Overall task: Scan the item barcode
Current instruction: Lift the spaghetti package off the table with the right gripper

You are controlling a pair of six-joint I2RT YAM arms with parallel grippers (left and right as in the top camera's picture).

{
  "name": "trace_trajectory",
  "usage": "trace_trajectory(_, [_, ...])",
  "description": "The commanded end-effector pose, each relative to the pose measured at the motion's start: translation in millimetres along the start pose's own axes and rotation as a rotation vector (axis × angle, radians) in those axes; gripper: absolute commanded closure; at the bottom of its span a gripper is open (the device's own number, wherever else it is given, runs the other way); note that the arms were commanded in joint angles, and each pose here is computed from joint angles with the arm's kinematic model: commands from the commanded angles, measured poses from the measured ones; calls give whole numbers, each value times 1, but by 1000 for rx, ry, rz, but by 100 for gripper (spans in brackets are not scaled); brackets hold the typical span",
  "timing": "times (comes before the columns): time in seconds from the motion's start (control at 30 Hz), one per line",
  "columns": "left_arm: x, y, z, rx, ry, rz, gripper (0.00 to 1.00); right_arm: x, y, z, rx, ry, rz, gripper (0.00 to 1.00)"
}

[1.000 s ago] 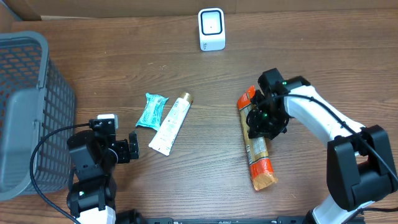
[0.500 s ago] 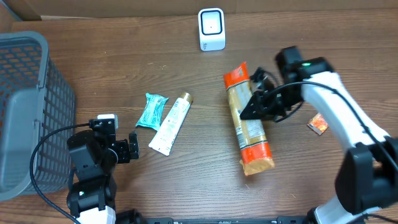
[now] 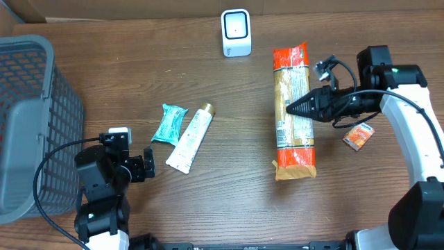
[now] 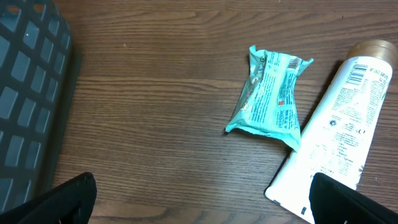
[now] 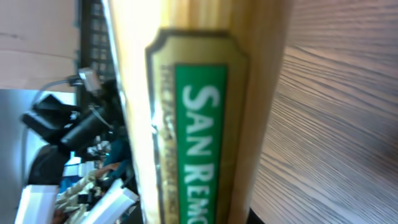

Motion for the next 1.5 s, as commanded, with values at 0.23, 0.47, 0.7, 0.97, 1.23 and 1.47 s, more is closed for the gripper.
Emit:
trace_trajectory(0.23, [-1, 0, 0, -16, -4, 10, 0, 16, 24, 2, 118, -44, -102, 96])
trace_trajectory(0.47, [-1, 0, 0, -15, -4, 10, 0, 16, 20, 1, 139, -47, -53, 96])
trace_trajectory(0.7, [-1, 0, 0, -15, -4, 10, 1, 16, 13, 2, 173, -42, 28, 96])
trace_trajectory(0.97, [-1, 0, 0, -15, -4, 9, 0, 16, 11, 3, 168, -38, 55, 96])
trace_trajectory(1.23, [-1, 0, 0, -15, -4, 10, 0, 16, 10, 4, 177, -32, 62, 96])
trace_trajectory(1.47, [-1, 0, 0, -15, -4, 10, 0, 15, 14, 3, 184, -36, 15, 96])
Point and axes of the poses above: each gripper's point midway between its finger pads, its own x axis back along the fingers, its own y axis along the line the jaws close on, z = x × y, the point moved 9 cm from there along x, back along the fingers, and after that the axes turned 14 degrees about -x, right-handed, at the moved point
